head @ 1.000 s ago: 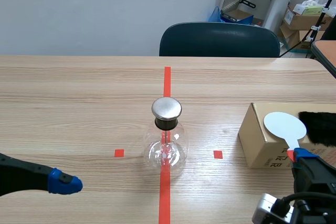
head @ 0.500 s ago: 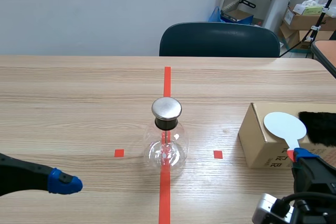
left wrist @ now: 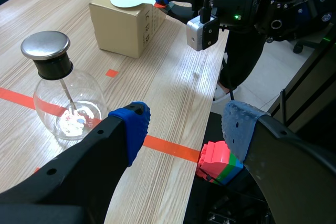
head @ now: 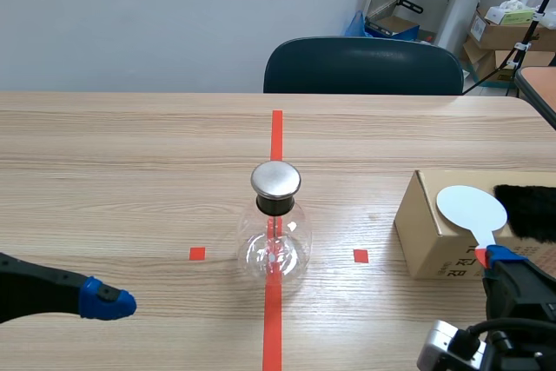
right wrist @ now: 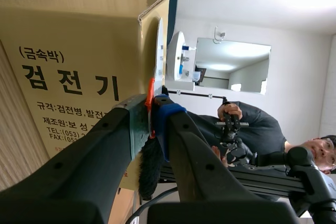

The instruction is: Do the electroscope experiment

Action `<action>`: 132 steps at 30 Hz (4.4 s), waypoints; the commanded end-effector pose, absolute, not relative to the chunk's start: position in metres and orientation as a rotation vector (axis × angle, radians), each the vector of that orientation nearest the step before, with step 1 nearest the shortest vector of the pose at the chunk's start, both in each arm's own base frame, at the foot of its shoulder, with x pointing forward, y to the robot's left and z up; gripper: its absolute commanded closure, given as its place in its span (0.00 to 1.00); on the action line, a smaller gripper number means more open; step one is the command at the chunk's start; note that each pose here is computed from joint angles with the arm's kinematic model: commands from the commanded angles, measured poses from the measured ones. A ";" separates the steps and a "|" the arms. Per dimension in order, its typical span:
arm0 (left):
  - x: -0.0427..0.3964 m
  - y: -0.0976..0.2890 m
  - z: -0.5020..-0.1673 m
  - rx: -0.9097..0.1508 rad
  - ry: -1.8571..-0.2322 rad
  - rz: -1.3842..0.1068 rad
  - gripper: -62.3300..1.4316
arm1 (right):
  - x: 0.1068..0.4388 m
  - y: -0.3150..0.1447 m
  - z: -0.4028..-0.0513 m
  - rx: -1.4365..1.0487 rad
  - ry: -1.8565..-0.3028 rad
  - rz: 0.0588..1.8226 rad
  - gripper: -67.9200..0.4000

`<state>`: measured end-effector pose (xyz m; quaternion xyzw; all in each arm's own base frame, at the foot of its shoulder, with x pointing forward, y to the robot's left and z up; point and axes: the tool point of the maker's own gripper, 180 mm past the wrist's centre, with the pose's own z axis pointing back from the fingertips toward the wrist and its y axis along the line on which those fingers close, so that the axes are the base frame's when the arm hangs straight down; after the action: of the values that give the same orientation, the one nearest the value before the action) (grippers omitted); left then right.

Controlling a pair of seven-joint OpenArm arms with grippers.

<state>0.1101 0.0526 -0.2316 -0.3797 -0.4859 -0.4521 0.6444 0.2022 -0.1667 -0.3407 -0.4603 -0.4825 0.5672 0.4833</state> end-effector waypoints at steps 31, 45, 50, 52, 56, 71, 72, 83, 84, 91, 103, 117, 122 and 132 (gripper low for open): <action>0.110 0.049 -0.225 -0.885 -1.131 -1.013 0.46 | 0.207 -0.169 -0.324 -1.189 -1.228 1.367 0.98; 0.114 0.050 -0.225 -0.864 -1.147 -1.009 0.46 | 0.207 -0.170 -0.324 -1.192 -1.225 1.364 0.98; 0.117 0.051 -0.225 -0.842 -1.160 -1.006 0.46 | 0.206 -0.168 -0.324 -1.188 -1.231 1.373 0.98; 0.119 0.052 -0.225 -0.834 -1.166 -1.004 0.46 | 0.207 -0.168 -0.322 -1.191 -1.235 1.371 0.98; 0.124 0.054 -0.225 -0.796 -1.194 -0.992 0.46 | 0.219 -0.171 -0.307 -1.244 -1.253 1.321 0.98; 0.164 0.067 -0.252 -0.526 -1.318 -0.874 0.89 | 0.257 -0.117 -0.255 -1.366 -1.426 1.201 0.98; 0.171 0.071 -0.257 -0.494 -1.321 -0.861 0.89 | 0.258 -0.111 -0.253 -1.360 -1.443 1.200 0.98; 0.206 0.070 -0.326 -0.417 -1.270 -0.825 0.92 | 0.258 -0.075 -0.249 -1.303 -1.493 1.133 0.98; 0.208 0.068 -0.331 -0.419 -1.266 -0.823 0.92 | 0.257 -0.074 -0.251 -1.296 -1.487 1.133 0.98; 0.228 0.060 -0.362 -0.384 -1.242 -0.818 0.92 | 0.252 -0.066 -0.262 -1.251 -1.433 1.131 0.98; 0.265 0.069 -0.375 -0.332 -1.274 -0.782 0.92 | 0.246 -0.068 -0.289 -1.222 -1.333 1.197 0.98; 0.252 0.046 -0.382 -0.422 -1.241 -0.867 0.92 | 0.246 -0.069 -0.289 -1.226 -1.339 1.208 0.98; 0.252 0.045 -0.382 -0.423 -1.241 -0.867 0.92 | 0.246 -0.069 -0.289 -1.225 -1.339 1.208 0.98; 0.252 0.046 -0.383 -0.421 -1.240 -0.867 0.92 | 0.246 -0.068 -0.289 -1.222 -1.347 1.211 0.98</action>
<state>0.2490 0.0509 -0.3914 -0.1848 -0.5448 -0.3930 0.7174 0.2434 -0.0656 -0.2966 -0.4911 -0.5387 0.5005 0.4671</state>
